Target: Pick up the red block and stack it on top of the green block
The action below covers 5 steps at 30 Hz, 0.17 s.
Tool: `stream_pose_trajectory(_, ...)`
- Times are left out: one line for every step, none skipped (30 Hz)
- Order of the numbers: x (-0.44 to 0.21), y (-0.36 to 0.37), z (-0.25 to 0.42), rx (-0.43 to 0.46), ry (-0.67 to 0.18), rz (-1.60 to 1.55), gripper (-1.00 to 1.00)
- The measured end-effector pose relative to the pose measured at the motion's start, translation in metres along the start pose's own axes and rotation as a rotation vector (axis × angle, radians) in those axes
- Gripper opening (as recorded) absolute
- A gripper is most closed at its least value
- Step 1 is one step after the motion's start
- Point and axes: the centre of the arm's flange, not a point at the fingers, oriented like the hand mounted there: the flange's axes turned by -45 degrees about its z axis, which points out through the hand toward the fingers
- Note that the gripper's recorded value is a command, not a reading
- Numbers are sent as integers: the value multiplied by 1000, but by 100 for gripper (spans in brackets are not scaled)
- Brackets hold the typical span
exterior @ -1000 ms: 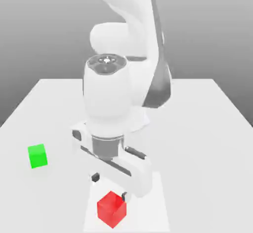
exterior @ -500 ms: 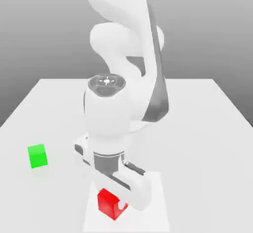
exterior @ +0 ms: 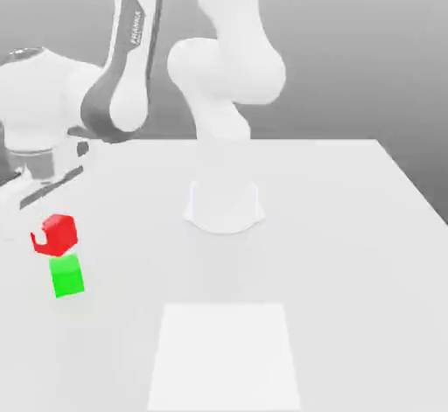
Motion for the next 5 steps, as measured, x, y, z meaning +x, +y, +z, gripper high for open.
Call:
stream_pose_trajectory(0, 1, 10, 0, 0, 4, -100)
stream_pose_trajectory(-1, 1, 19, 0, 0, 3, 100)
stream_pose_trajectory(-1, 1, 19, 0, 0, 2, 100)
stream_pose_trajectory(-1, 1, 19, 0, 0, 2, 100)
stream_pose_trajectory(-1, 1, 19, 0, 0, 2, 100)
